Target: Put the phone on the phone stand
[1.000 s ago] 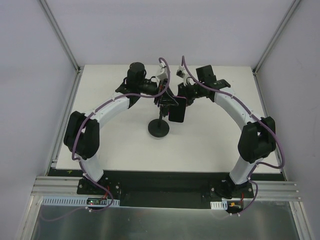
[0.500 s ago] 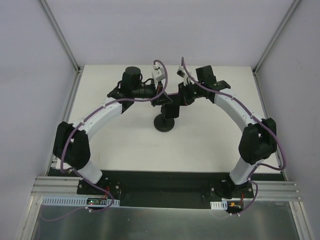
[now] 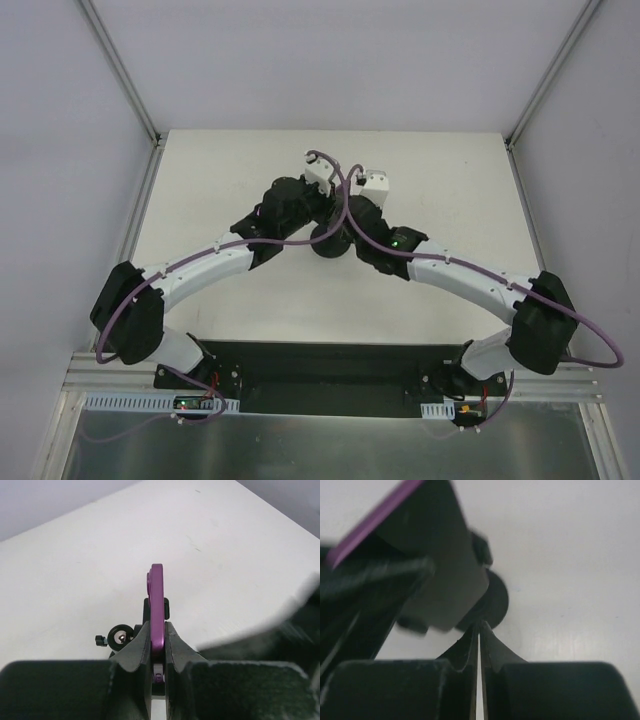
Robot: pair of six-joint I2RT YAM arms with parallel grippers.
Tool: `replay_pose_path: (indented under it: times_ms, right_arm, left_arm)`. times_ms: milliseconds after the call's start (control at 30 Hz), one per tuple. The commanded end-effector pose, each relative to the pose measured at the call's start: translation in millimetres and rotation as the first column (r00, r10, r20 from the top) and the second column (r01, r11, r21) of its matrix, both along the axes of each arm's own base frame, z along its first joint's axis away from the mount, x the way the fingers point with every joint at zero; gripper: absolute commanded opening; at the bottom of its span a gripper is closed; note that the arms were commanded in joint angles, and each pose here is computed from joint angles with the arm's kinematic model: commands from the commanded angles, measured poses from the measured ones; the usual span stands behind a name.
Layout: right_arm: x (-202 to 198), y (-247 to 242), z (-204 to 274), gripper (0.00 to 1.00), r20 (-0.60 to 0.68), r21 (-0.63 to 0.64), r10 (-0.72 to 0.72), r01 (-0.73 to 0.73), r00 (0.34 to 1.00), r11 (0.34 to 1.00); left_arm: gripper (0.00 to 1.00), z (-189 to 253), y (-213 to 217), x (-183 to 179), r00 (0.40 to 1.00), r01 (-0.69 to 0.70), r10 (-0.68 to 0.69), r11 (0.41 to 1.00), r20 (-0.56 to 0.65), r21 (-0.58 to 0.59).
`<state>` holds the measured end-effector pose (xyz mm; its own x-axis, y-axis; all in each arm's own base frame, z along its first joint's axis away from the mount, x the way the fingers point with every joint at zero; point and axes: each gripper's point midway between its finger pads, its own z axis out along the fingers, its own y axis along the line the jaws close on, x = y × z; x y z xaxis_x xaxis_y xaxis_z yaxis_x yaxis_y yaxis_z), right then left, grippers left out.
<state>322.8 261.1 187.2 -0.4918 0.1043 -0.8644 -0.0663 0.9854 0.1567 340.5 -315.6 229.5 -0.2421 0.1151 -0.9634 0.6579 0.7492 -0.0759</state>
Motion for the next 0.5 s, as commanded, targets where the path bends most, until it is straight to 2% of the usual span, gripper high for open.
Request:
replay_pose_path:
  times_ms: [0, 33, 67, 100, 133, 167, 200, 233, 267, 300, 333, 367, 467]
  right_arm:
    - [-27, 22, 33, 0.00, 0.023, 0.210, -0.096, 0.089, 0.995, 0.974]
    - [-35, 28, 39, 0.00, 0.022, 0.249, -0.057, 0.050, 0.998, 0.967]
    - [-56, 49, 41, 0.25, 0.025, 0.256, 0.071, -0.076, 0.997, 0.964]
    - [-71, 55, 44, 0.49, 0.025, 0.261, 0.132, -0.134, 0.991, 0.956]
    - [-91, 49, 56, 0.67, 0.038, 0.269, 0.177, -0.180, 0.984, 0.946]
    - [-115, 46, 55, 0.76, 0.041, 0.233, 0.226, -0.229, 0.973, 0.945]
    - [-131, 21, 56, 0.77, 0.025, 0.204, 0.229, -0.229, 0.973, 0.952]
    - [-141, -1, 24, 0.77, -0.031, 0.139, 0.223, -0.217, 0.974, 0.966]
    - [-148, -14, 7, 0.83, -0.078, 0.130, 0.234, -0.223, 0.969, 0.966]
    - [-155, -33, -7, 0.83, -0.116, 0.123, 0.249, -0.235, 0.962, 0.964]
    - [-163, -50, -42, 0.83, -0.186, 0.080, 0.259, -0.249, 0.948, 0.965]
    - [-170, -57, -59, 0.83, -0.239, 0.094, 0.291, -0.276, 0.927, 0.957]
    - [-177, -62, -64, 0.83, -0.199, 0.159, 0.362, -0.334, 0.911, 0.929]
  left_arm:
    - [0.00, 5, 63, 63, 0.915, -0.376, 0.374, 0.927, 0.149, -0.022]
    - [0.00, 4, 61, 60, 0.920, -0.365, 0.368, 0.930, 0.136, -0.053]
    - [0.00, 4, 62, 58, 0.920, -0.363, 0.367, 0.930, 0.140, -0.057]
    - [0.00, 2, 65, 56, 0.920, -0.363, 0.366, 0.930, 0.138, -0.051]
    - [0.00, 1, 71, 57, 0.920, -0.365, 0.370, 0.929, 0.126, -0.063]
    - [0.00, 2, 72, 54, 0.931, -0.340, 0.348, 0.937, 0.115, -0.079]
    - [0.00, 6, 78, 49, 0.932, -0.334, 0.343, 0.938, 0.113, -0.096]
    - [0.00, 2, 88, 51, 0.932, -0.344, 0.352, 0.934, 0.087, -0.096]
    - [0.00, 4, 89, 47, 0.942, -0.318, 0.326, 0.942, 0.072, -0.105]
    - [0.00, 11, 93, 46, 0.941, -0.321, 0.331, 0.939, 0.072, -0.120]
    - [0.00, 11, 98, 45, 0.939, -0.331, 0.339, 0.936, 0.055, -0.119]
    - [0.00, 14, 105, 46, 0.934, -0.345, 0.353, 0.930, 0.048, -0.124]
    - [0.00, 20, 132, 56, 0.899, -0.434, 0.437, 0.896, 0.014, -0.094]
